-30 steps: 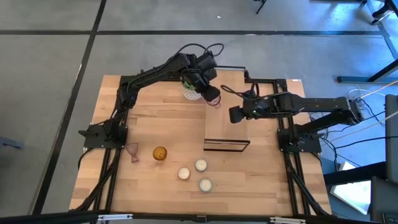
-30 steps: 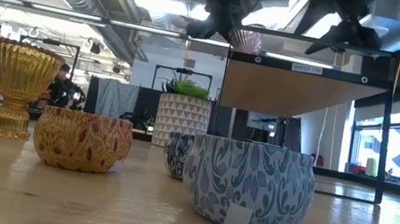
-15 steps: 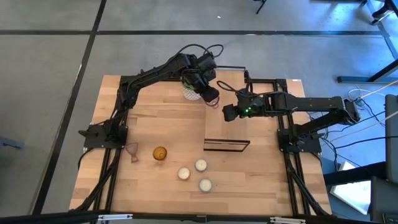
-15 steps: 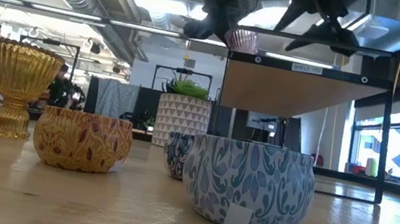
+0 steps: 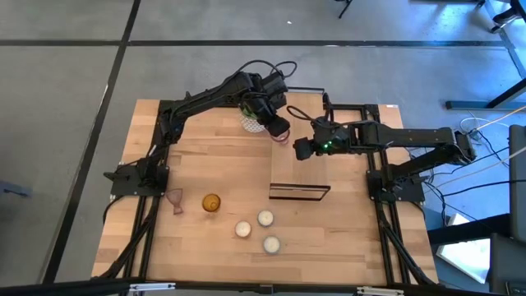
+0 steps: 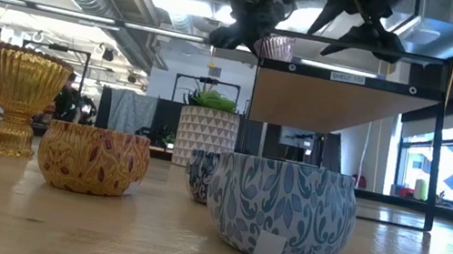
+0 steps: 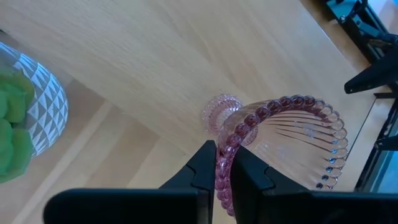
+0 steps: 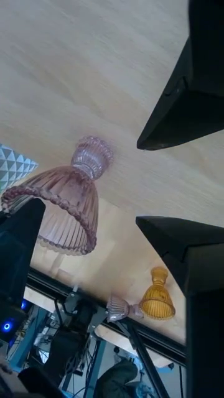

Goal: Pick & Place candle stick holders
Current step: Put the top pink glass candle holder on the shelf

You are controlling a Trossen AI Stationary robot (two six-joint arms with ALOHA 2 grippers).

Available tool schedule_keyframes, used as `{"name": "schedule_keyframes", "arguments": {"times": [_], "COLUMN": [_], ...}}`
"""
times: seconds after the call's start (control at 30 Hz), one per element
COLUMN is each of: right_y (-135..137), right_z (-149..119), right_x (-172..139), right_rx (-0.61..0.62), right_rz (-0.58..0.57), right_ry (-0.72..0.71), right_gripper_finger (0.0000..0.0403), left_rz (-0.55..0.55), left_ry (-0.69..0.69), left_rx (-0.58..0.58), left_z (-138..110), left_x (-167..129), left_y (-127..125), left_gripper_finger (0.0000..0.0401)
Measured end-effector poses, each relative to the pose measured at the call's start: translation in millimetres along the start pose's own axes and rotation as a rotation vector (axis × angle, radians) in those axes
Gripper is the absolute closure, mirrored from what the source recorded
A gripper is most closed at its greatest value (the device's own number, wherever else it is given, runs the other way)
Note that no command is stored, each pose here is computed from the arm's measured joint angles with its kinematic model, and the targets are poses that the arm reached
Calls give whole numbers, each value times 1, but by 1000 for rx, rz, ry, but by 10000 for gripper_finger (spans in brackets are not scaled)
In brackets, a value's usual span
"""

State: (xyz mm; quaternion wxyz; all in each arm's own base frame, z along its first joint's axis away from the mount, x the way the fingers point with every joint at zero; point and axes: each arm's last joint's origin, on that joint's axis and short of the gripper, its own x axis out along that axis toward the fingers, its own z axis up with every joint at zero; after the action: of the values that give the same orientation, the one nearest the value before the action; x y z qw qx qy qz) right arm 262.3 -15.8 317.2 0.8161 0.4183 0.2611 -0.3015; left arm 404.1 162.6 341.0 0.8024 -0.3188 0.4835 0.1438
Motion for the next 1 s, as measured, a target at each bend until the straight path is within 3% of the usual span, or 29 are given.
{"name": "schedule_keyframes", "arguments": {"times": [0.7,0.83,1.0], "right_y": [0,4,10], "right_z": [0,1,7], "right_x": [0,-4,-23], "right_rx": [-14,-78,-144], "right_rz": [6,95,244], "right_ry": [17,50,22], "right_gripper_finger": [214,214,215], "left_rz": [4,26,5], "left_ry": [-7,58,-20], "left_rx": [39,78,119], "left_z": [0,-9,-17], "left_x": [-9,-16,-56], "left_y": [-1,0,-3], "left_gripper_finger": [382,382,383]}}
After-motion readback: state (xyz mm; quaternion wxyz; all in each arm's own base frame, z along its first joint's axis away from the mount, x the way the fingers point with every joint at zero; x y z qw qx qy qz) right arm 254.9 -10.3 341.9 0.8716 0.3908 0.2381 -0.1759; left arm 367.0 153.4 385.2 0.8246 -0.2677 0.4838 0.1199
